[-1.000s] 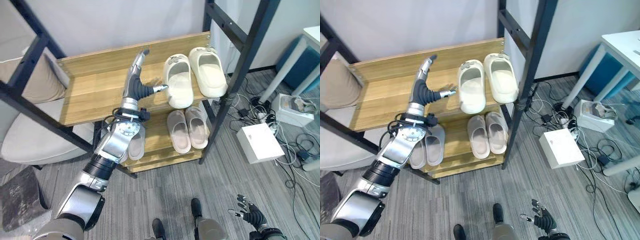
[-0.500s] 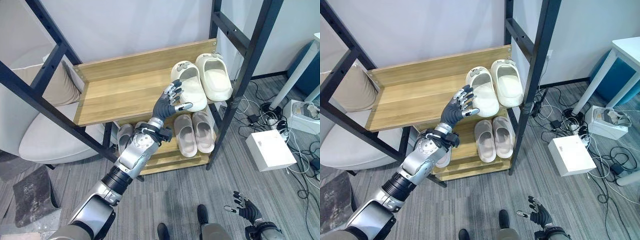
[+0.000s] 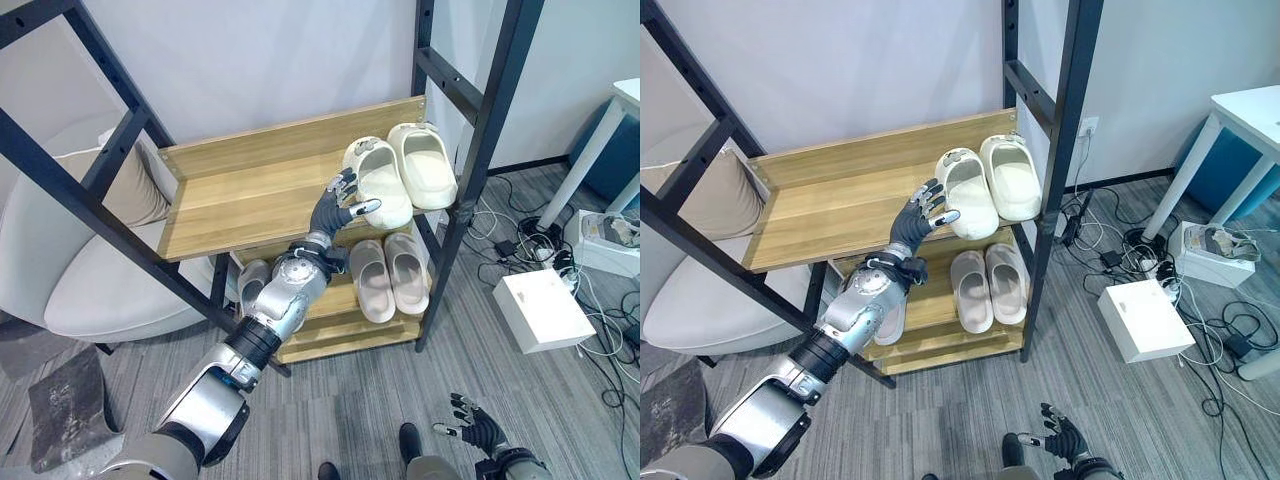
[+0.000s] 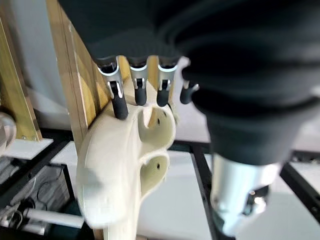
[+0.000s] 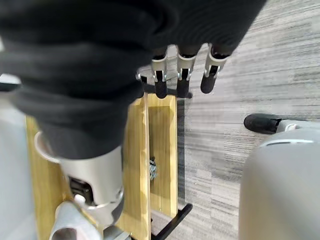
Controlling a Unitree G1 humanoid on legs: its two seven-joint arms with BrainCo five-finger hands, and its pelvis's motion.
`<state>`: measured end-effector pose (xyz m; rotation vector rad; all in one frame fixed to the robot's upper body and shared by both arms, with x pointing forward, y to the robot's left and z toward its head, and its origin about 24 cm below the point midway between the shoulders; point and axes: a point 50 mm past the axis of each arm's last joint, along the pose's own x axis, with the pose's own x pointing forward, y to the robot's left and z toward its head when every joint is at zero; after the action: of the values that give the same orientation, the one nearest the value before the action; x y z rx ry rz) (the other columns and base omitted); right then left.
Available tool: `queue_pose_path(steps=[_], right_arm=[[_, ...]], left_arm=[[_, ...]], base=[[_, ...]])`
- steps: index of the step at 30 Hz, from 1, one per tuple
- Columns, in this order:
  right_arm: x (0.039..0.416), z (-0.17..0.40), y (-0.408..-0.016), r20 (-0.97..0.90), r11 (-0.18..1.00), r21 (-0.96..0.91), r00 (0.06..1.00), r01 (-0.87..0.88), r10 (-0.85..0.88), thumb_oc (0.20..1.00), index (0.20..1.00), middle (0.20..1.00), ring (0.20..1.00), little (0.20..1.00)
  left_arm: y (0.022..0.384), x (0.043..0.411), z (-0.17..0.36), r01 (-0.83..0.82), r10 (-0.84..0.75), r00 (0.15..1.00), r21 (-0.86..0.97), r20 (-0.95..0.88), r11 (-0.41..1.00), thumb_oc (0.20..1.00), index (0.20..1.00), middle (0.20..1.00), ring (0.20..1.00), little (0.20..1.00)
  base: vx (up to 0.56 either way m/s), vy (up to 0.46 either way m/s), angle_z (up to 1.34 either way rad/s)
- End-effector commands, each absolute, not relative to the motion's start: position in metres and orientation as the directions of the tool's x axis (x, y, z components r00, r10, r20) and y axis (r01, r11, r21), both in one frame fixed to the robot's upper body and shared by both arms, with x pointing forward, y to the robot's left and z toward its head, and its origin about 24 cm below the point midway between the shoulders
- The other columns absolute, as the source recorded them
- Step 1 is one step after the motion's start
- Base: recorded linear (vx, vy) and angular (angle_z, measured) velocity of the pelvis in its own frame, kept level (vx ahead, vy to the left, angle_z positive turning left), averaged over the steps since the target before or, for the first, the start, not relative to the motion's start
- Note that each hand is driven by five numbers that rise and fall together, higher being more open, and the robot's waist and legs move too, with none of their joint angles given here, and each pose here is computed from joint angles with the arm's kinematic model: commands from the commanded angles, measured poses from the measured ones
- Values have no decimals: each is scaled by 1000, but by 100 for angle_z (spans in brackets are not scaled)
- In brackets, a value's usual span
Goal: Arrange the slippers neatly on the shoe rack.
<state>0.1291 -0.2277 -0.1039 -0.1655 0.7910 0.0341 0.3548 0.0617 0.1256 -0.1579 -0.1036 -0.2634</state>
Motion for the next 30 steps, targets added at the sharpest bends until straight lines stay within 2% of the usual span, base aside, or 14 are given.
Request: queue_pose_path(steps=[1,21,30], right_arm=[[144,-98,-222,-659,987,-135,751,-84,-26,1000,1000,1000,1000,1000],[150,-98,-231,-642,984,-171,764,-51,-72,1000,1000,1000,1000,1000],[152,-99,-230,-636,985,-166,768,-36,-79,1000,1000,1000,1000,1000]], left_arm=[[42,370,138,272,-267,956,-35,119,962,1000,1000,1000,1000,1000],[49,403,159,106,-128,988,214,89,971,1000,1000,1000,1000,1000],[51,403,178,75,-96,981,122,169,990,1000,1000,1000,1000,1000]], base=[[0,0,0],[1,4,-4],[7,1,-3]])
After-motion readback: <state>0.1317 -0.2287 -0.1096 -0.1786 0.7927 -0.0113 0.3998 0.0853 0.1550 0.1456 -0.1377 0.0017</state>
